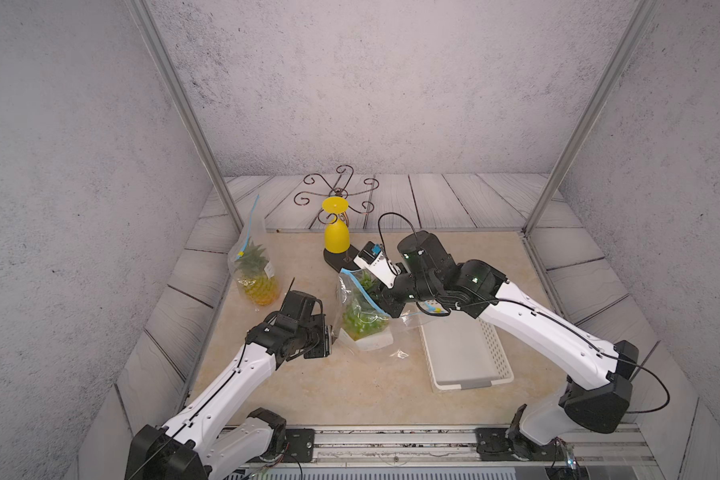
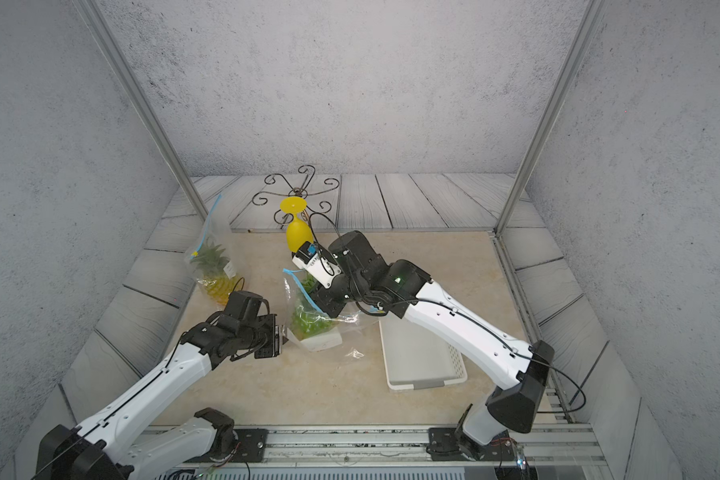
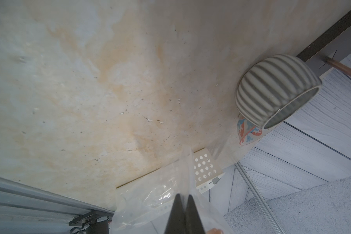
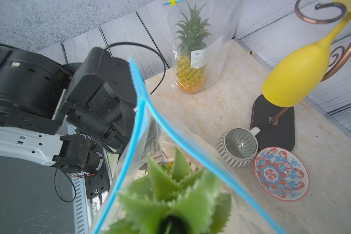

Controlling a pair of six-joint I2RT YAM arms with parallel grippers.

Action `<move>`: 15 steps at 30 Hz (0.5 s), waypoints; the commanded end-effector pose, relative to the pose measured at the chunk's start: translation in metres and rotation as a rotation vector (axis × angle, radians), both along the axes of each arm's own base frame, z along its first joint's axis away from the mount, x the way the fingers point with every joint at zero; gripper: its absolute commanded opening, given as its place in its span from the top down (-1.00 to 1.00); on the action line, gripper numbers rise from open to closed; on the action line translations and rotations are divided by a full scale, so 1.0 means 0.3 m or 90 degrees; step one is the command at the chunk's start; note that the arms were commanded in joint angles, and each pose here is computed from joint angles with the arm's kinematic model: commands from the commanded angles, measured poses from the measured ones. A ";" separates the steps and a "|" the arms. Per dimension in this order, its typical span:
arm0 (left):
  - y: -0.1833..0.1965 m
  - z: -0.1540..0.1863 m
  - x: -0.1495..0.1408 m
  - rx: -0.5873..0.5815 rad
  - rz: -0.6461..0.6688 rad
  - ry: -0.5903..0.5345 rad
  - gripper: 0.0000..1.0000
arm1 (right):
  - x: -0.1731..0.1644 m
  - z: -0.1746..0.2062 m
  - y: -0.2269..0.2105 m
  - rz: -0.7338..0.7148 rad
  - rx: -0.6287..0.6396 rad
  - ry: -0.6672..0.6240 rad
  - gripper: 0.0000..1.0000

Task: Open the zip-top bag and take out the pineapple
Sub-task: Pick up the pineapple from the zipper food storage bag.

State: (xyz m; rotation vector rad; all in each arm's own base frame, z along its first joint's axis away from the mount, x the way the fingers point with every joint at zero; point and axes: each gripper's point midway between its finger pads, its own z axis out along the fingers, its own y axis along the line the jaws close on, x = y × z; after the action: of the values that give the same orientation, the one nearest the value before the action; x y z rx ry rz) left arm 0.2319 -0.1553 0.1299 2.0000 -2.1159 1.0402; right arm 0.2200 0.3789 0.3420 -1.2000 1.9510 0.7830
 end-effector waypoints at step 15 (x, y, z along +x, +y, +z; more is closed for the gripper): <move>0.116 -0.048 -0.046 0.128 -0.050 0.030 1.00 | 0.010 0.323 -0.099 -0.042 0.110 -0.116 1.00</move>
State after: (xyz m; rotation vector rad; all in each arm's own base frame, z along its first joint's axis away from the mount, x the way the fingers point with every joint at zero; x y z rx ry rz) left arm 0.2213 -0.1304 0.1124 1.9882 -2.2645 0.8492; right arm 0.2229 0.3664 0.3851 -1.1412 1.8708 0.7707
